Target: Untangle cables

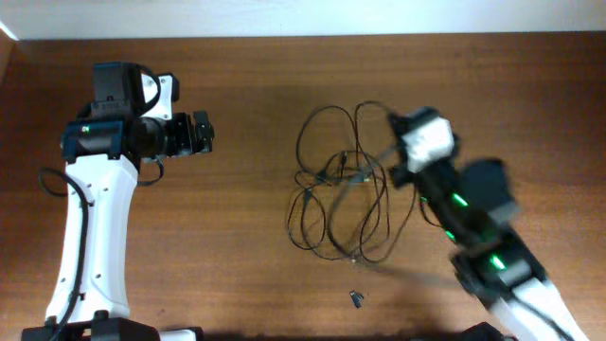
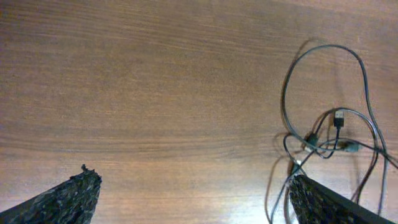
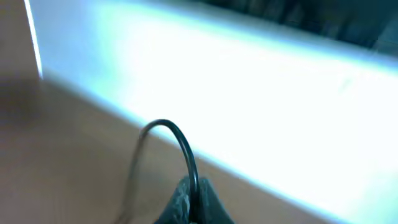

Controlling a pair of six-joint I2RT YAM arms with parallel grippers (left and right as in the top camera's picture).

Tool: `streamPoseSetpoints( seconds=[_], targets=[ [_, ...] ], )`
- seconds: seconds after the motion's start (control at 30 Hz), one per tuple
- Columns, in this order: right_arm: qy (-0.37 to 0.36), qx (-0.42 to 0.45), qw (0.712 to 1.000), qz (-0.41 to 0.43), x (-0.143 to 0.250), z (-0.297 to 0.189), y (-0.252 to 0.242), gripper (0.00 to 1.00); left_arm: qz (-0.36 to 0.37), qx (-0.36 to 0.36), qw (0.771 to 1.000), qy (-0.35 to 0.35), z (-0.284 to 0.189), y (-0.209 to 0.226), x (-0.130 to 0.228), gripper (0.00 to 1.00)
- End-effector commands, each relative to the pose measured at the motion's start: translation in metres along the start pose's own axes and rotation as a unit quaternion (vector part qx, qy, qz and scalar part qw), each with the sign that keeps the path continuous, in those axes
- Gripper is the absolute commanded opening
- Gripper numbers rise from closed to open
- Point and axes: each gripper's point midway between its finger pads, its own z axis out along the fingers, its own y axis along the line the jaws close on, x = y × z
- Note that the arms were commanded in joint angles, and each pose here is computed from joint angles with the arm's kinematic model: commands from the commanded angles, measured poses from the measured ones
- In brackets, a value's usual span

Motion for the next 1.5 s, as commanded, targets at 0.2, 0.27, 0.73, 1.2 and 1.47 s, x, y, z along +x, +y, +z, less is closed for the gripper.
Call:
streamPoseSetpoints(
  seconds=[0.2, 0.27, 0.73, 1.2, 1.47],
  targets=[
    [-0.276, 0.06, 0.959, 0.008, -0.146, -0.158, -0.034, 0.04, -0.003, -0.003, 1.0, -0.006, -0.005, 0.0, -0.001, 0.99],
    [-0.287, 0.057, 0.956, 0.023, -0.15, -0.161, -0.034, 0.04, -0.003, -0.003, 1.0, -0.006, -0.005, 0.0, -0.001, 0.99],
    [-0.17, 0.013, 0.985, 0.0, -0.098, -0.125, -0.014, 0.04, -0.003, -0.003, 1.0, -0.006, -0.005, 0.0, -0.001, 0.99],
    [-0.033, -0.074, 0.994, 0.07, -0.026, -0.031, 0.021, 0.04, 0.006, 0.039, 0.998, -0.041, -0.006, -0.015, -0.019, 0.99],
    [-0.143, -0.07, 0.979, 0.13, -0.08, -0.039, 0.01, 0.04, 0.235, 0.458, 0.851, -0.102, -0.077, -0.157, 0.007, 0.99]
  ],
)
